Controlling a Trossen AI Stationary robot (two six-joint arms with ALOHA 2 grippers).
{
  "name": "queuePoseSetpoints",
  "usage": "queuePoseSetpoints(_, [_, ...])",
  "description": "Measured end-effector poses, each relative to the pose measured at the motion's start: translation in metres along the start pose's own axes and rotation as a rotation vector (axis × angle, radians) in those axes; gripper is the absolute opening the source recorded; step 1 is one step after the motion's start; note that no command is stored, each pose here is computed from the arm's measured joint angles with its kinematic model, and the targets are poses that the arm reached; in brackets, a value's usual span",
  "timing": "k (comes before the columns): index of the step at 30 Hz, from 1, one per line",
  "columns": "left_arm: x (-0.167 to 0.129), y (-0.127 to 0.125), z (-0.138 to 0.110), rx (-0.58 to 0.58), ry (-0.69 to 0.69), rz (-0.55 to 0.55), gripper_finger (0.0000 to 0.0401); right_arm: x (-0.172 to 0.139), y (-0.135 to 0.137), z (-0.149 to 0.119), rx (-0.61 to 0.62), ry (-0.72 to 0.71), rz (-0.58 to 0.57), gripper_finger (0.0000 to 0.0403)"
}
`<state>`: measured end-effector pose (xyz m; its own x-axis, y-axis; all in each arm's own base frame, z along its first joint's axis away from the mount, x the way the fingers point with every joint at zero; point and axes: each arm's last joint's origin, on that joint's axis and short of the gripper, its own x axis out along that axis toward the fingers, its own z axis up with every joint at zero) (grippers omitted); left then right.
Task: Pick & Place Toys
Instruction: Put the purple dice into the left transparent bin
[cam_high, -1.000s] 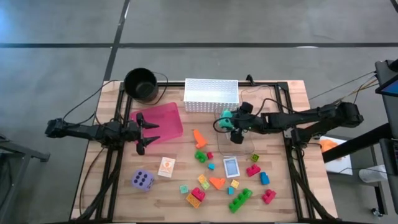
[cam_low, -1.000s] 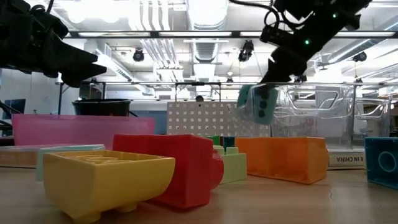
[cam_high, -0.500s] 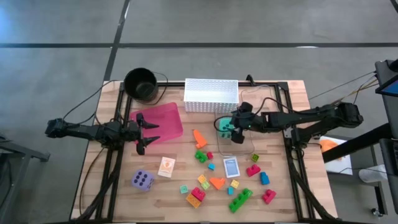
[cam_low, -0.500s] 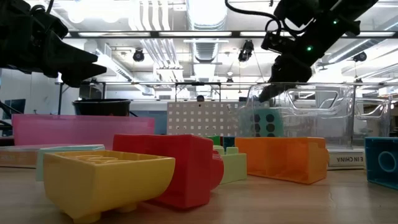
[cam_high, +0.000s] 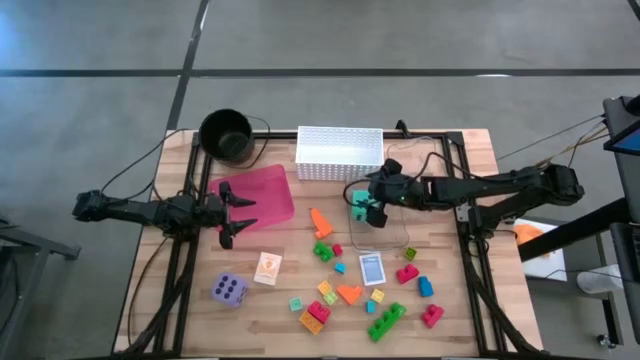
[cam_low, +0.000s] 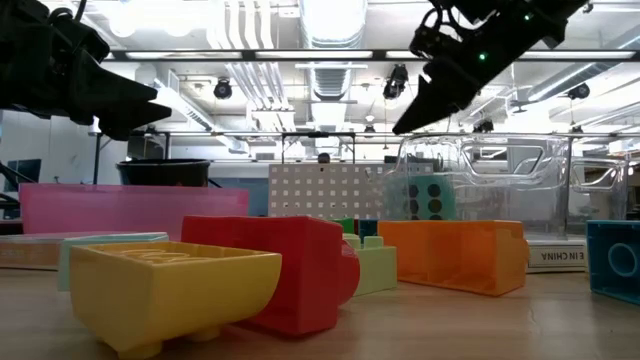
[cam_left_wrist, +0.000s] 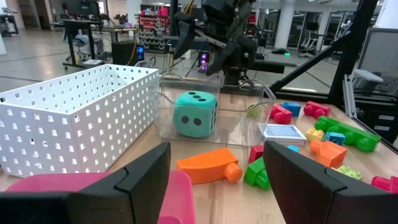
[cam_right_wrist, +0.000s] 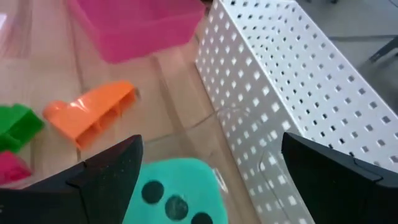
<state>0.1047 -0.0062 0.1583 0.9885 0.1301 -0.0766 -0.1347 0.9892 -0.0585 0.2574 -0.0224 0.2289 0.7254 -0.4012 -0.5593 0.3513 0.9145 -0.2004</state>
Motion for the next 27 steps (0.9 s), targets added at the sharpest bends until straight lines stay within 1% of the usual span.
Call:
queuePoseSetpoints(2, [0.0, 0.0, 0.0, 0.0, 0.0, 0.0, 0.0259, 0.0, 0.002, 0.003, 0.008, -0.02, 0.042, 0.0378])
queuePoseSetpoints(7, [0.0, 0.0, 0.0, -0.001, -0.001, 0.001, 0.0259, -0.002, 0.008, 0.012, 0.028, -0.106, 0.217, 0.0378])
queuePoseSetpoints(8, [0.0, 0.0, 0.0, -0.004, -0.003, 0.015, 0.0259, -0.003, 0.009, 0.013, 0.03, -0.12, 0.25, 0.0378])
queuePoseSetpoints(10, [0.0, 0.002, 0.001, -0.005, -0.015, 0.078, 0.0259, -0.004, 0.012, 0.015, 0.028, -0.141, 0.298, 0.0378])
queuePoseSetpoints(13, [0.0, 0.003, 0.001, 0.001, -0.02, 0.112, 0.0259, -0.005, 0.015, 0.016, 0.025, -0.16, 0.328, 0.0378])
queuePoseSetpoints(21, [0.0, 0.003, 0.003, -0.016, -0.032, 0.111, 0.0259, -0.007, 0.02, 0.016, 0.014, -0.162, 0.343, 0.0378])
queuePoseSetpoints(23, [0.0, 0.002, 0.004, -0.085, -0.043, 0.072, 0.0259, -0.007, 0.02, 0.016, 0.013, -0.161, 0.345, 0.0378])
queuePoseSetpoints(27, [0.0, -0.003, 0.003, -0.276, -0.01, -0.111, 0.0259, -0.007, 0.021, 0.015, 0.011, -0.16, 0.343, 0.0378])
